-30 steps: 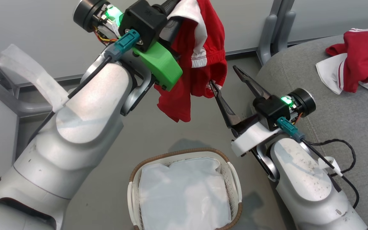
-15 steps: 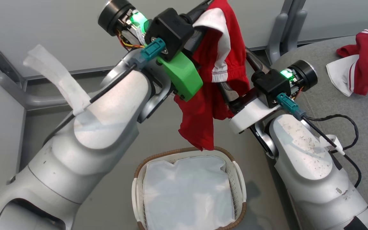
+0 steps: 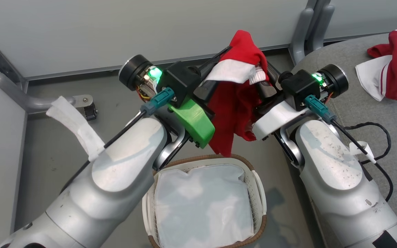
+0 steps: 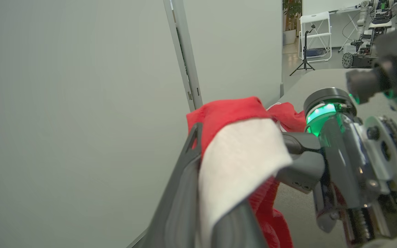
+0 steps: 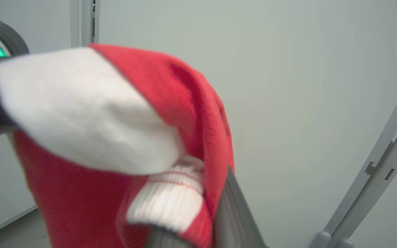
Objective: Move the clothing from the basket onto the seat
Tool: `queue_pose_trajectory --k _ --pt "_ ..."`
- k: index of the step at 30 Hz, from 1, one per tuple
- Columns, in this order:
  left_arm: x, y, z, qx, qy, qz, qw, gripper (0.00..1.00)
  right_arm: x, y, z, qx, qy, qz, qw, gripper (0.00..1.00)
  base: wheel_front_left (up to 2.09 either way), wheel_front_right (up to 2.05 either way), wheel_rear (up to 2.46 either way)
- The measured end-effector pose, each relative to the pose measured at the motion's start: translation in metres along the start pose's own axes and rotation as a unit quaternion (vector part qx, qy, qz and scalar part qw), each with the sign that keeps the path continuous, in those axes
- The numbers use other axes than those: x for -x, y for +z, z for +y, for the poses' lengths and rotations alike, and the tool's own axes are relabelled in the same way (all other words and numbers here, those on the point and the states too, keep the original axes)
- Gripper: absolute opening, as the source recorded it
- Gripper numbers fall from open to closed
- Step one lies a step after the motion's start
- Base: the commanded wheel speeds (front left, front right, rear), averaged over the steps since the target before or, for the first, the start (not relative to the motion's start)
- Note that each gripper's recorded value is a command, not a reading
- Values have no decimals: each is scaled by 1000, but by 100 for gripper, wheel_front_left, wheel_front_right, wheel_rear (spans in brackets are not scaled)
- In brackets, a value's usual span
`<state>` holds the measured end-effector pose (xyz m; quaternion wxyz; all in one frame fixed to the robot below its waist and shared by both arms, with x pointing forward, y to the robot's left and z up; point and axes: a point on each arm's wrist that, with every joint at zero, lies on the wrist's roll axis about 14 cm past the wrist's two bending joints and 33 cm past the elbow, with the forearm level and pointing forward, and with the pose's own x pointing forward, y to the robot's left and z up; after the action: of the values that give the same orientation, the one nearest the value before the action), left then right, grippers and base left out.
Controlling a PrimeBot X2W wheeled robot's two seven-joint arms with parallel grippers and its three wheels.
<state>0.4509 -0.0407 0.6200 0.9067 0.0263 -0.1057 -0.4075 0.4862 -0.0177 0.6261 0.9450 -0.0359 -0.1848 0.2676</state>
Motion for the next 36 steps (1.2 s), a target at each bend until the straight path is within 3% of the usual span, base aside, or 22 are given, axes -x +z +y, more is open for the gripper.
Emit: queue_pose_trajectory --k 1,3,22,30,36 --pt "3 -6 -1 9 3 2 1000 38 0 -2 -1 0 -2 2 1000 0 0 0 0" --pt "7 -13 0 24 13 0 1000 100 1 -4 -3 0 -5 5 1000 0 0 0 0" --pt "62 -80 12 131 135 24 982 100 9 -28 -23 -12 -41 29 999 0 0 0 0" --pt "60 -96 -1 144 123 32 981 100 30 -32 -56 5 -87 43 995 0 0 0 0" --pt "38 -102 -24 150 79 31 985 100 67 -30 -103 34 -155 61 986 0 0 0 0"
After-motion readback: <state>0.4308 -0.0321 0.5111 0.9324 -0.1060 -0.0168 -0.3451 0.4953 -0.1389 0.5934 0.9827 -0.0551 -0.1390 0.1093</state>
